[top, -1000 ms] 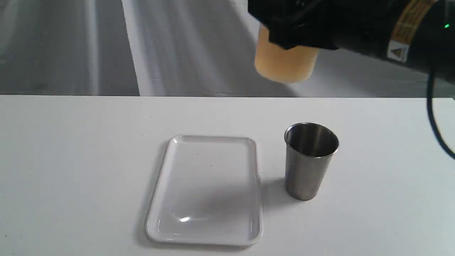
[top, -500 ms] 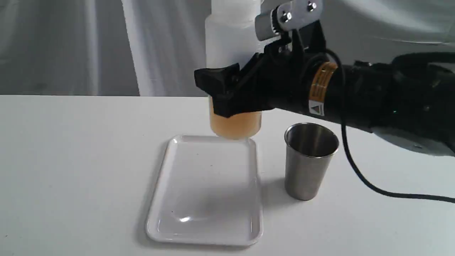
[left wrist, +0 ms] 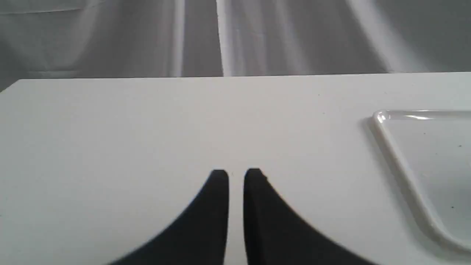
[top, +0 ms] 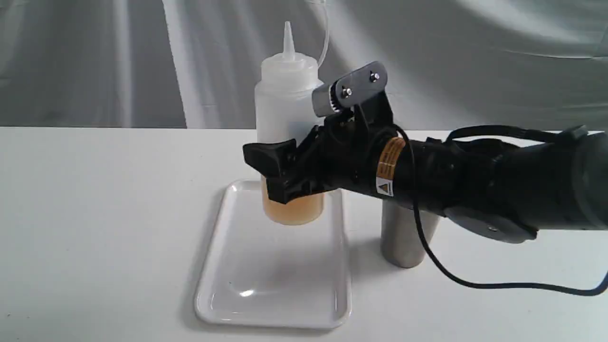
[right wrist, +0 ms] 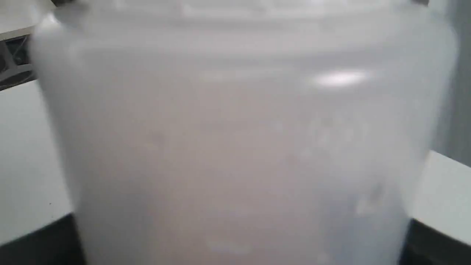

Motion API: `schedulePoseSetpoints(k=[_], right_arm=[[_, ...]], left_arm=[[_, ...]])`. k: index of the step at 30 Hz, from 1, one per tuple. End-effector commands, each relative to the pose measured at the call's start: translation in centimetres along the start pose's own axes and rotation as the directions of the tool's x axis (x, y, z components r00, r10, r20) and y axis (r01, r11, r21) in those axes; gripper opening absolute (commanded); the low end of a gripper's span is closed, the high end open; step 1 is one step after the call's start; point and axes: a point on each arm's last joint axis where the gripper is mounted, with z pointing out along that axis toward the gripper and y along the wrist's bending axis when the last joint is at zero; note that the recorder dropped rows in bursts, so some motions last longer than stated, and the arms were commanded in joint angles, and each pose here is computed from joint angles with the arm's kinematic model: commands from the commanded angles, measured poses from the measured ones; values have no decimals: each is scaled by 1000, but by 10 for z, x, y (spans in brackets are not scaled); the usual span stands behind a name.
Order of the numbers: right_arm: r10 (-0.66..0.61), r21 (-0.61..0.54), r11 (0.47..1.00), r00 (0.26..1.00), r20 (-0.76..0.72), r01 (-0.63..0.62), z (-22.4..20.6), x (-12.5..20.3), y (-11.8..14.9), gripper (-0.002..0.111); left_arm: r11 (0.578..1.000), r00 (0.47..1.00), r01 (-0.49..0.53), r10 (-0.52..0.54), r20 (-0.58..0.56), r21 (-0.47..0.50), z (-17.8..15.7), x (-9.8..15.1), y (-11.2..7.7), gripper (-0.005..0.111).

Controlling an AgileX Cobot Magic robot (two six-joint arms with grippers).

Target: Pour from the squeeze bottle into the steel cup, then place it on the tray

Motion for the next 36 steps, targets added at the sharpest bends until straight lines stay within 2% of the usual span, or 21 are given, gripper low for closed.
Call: schedulePoseSetpoints(k=[1, 7, 13, 19, 27, 36], right_arm=[[-37, -25, 999, 998, 50, 38, 3, 0, 2, 0], [-199, -57, 977, 977, 81, 204, 12, 15, 2, 0], [-154, -68, 984, 982, 105, 162, 20, 31, -1, 0], [-175, -54, 982, 981, 84, 180, 26, 47, -5, 0], [-237, -85, 963, 956, 172, 254, 34, 65, -4, 0], [-215, -96, 966, 949, 230, 242, 40, 85, -5, 0]], left_arm=[[1000, 1000, 4, -4, 7, 0, 0, 1, 0, 8], [1000, 1000, 4, -4, 7, 0, 0, 1, 0, 8], [1000, 1000, 7, -7, 7, 0, 0, 1, 0, 8], [1000, 1000, 7, -7, 7, 0, 0, 1, 0, 8], [1000, 1000, 4, -4, 7, 0, 0, 1, 0, 8], [1000, 1000, 4, -4, 7, 0, 0, 1, 0, 8]])
